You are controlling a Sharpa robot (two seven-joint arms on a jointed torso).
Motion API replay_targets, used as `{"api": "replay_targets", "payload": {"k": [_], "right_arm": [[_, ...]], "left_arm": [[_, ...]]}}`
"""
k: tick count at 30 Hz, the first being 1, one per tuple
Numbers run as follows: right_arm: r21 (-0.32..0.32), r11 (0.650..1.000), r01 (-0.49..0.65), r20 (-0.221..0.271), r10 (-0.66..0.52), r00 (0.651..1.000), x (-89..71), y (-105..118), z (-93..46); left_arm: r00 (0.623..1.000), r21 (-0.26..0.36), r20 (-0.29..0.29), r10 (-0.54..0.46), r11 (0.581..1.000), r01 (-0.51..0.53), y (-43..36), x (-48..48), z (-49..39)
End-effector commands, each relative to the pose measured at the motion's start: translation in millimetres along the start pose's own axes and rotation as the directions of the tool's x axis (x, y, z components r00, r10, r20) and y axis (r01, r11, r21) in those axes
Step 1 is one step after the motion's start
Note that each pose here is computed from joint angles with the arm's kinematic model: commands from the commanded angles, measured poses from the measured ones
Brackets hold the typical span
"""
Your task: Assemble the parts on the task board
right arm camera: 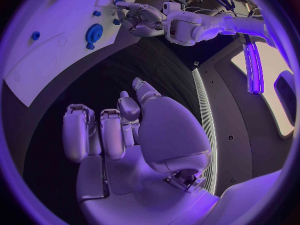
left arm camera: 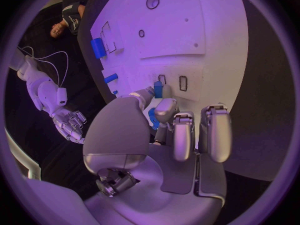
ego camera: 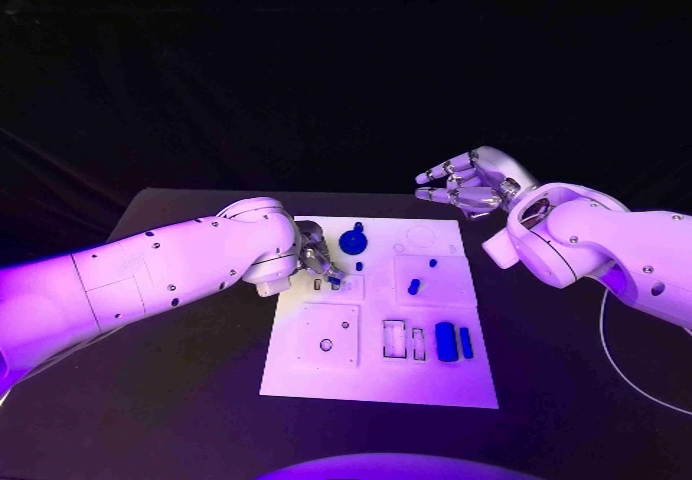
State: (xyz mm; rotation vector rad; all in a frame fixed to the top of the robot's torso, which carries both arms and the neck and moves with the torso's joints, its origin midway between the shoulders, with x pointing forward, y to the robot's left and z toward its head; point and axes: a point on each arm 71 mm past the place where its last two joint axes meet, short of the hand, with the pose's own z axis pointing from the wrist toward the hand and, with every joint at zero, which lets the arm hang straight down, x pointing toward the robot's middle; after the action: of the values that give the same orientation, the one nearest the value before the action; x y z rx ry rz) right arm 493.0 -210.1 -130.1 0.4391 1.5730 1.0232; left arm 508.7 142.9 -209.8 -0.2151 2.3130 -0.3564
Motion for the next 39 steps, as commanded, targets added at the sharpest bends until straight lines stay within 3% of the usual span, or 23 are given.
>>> {"api": "replay_targets", "payload": {"k": [1, 12, 31, 39], "right_arm": [[-0.002, 1.000, -0.001, -0.018, 0.001, 1.000, 2.1, 0.4, 0.0], [-0.002, 1.000, -0.014, -0.031, 0.014, 0.999, 5.4, 2.1, -0.5], [-0.001, 1.000, -0.016, -0.032, 0.016, 0.999, 5.4, 2.1, -1.3], [-0.002, 1.000, -0.016, -0.033, 0.016, 0.999, 5.6, 2.3, -1.6]], "left_arm": [[0.997, -0.010, -0.022, 0.080, 0.997, -0.080, 0.4, 1.8, 0.0], [0.989, -0.011, -0.070, 0.127, 0.992, -0.128, -0.1, 6.6, -0.5], [0.992, -0.009, -0.057, 0.113, 0.994, -0.113, -4.1, 9.7, 3.5], [0.988, -0.011, -0.085, 0.126, 0.992, -0.127, -6.1, 12.0, 6.0]]}}
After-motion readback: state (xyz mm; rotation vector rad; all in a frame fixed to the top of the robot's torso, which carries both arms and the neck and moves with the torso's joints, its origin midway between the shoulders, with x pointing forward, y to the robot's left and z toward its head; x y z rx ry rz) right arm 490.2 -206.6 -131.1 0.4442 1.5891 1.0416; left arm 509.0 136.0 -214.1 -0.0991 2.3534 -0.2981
